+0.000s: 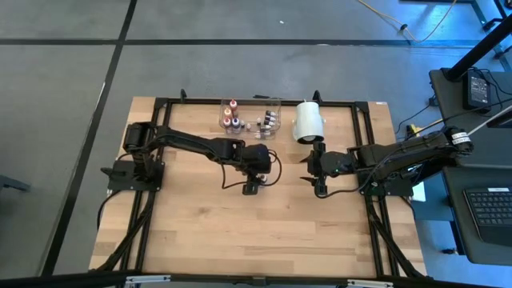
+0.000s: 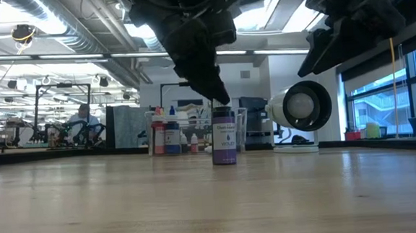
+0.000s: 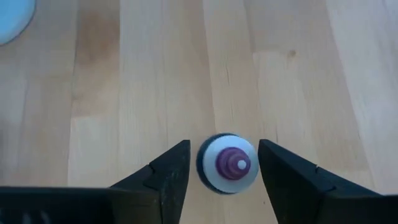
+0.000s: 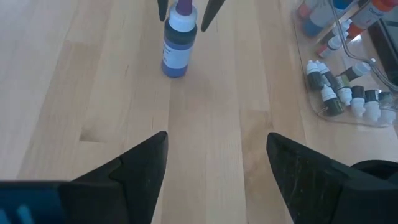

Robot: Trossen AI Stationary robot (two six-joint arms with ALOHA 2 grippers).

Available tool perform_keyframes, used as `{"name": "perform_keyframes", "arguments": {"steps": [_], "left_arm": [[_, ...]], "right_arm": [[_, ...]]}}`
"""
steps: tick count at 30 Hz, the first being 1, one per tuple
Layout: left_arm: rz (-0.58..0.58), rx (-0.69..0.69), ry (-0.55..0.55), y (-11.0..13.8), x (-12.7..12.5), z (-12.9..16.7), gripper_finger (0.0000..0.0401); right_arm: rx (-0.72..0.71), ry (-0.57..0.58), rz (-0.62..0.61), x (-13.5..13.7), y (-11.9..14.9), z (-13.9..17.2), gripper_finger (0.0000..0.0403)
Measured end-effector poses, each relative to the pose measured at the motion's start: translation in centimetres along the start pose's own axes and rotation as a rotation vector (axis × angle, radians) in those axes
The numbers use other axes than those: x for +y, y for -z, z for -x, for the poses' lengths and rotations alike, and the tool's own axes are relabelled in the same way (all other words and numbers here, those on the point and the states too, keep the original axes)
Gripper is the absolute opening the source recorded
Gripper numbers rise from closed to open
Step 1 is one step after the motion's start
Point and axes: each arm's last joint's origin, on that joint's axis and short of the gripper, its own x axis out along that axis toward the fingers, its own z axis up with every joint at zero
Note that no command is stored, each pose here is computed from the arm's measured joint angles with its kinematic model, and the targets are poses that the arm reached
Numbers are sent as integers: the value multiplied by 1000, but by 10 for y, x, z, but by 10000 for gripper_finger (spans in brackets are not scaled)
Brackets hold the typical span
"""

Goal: Pick & Place food coloring
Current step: Put the purple food coloring bottle into the transparent bin

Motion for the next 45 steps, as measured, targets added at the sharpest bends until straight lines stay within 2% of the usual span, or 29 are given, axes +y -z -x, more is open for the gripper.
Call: {"name": "perform_keyframes", "arguments": {"steps": [18, 22, 26, 32, 36, 40, 45], "left_arm": [[-36, 15, -18, 2, 1, -1, 114], [-15, 1, -75, -3, 2, 7, 114], [34, -73, -165, -12, 10, 32, 114], [194, -148, -430, -14, 42, 83, 114], [327, -157, -539, -4, 73, 105, 114], [456, -178, -607, 8, 106, 114, 118], [576, -128, -665, 36, 136, 106, 115]], "right_arm": [[1, 0, 1, 0, 0, 0, 275], [1, 0, 1, 0, 0, 0, 275], [1, 0, 1, 0, 0, 0, 275], [4, 0, 2, 0, 0, 0, 275], [1, 0, 4, 0, 0, 0, 275], [0, 0, 4, 0, 0, 0, 275], [0, 0, 4, 0, 0, 0, 275]]}}
